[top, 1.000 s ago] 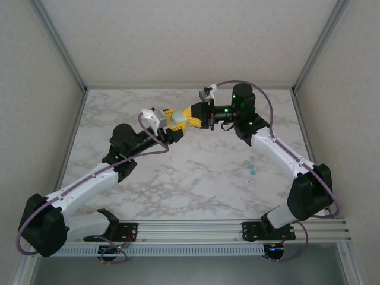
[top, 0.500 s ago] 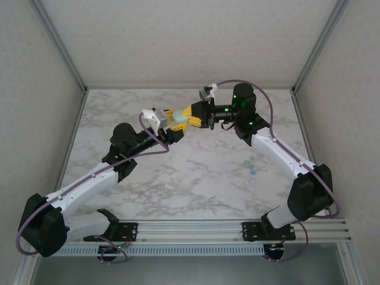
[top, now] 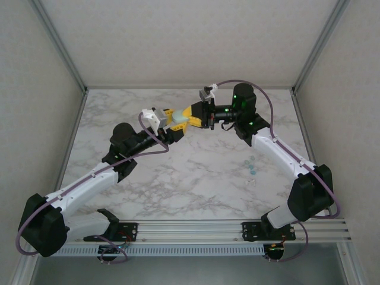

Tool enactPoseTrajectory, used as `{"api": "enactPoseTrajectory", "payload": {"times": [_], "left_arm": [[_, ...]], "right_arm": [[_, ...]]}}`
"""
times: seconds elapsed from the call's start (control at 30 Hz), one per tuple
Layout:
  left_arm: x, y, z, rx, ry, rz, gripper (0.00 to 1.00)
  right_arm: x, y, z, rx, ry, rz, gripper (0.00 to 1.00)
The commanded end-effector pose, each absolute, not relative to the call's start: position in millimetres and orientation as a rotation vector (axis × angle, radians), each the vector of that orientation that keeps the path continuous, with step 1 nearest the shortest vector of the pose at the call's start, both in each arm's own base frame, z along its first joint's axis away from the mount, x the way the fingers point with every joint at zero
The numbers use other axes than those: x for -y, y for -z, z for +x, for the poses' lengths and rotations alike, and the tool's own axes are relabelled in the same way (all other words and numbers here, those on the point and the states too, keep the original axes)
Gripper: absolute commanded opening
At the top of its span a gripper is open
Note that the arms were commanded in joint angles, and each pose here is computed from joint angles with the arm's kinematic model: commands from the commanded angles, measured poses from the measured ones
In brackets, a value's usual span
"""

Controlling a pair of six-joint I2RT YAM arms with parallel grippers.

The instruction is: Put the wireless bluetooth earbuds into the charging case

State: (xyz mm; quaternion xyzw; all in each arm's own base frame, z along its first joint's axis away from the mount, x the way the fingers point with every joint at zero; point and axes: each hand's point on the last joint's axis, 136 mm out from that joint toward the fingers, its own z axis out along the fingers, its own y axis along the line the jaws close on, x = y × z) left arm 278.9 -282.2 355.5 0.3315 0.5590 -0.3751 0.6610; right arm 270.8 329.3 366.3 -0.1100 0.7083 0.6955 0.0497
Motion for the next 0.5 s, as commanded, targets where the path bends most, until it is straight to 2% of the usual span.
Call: {"api": "enactPoseTrajectory", "payload": {"times": [0.0,0.3,0.47], "left_arm": [[281,-378,278,-1.208,0.858,0.737,0.51],[284,-370,278,-1.232,0.853,0.765,0.46],[285,-365,279,-1.244,0.843,0.778,0.40]], "right_arm": [[-324,-372,268,-2.121,-2.094,-0.356,0.15],[-324,-383,267,-2.083,-2.119,-0.366,0.15],[-325,-380,268,-2.089,-2.127,-0.346,0.16]]}}
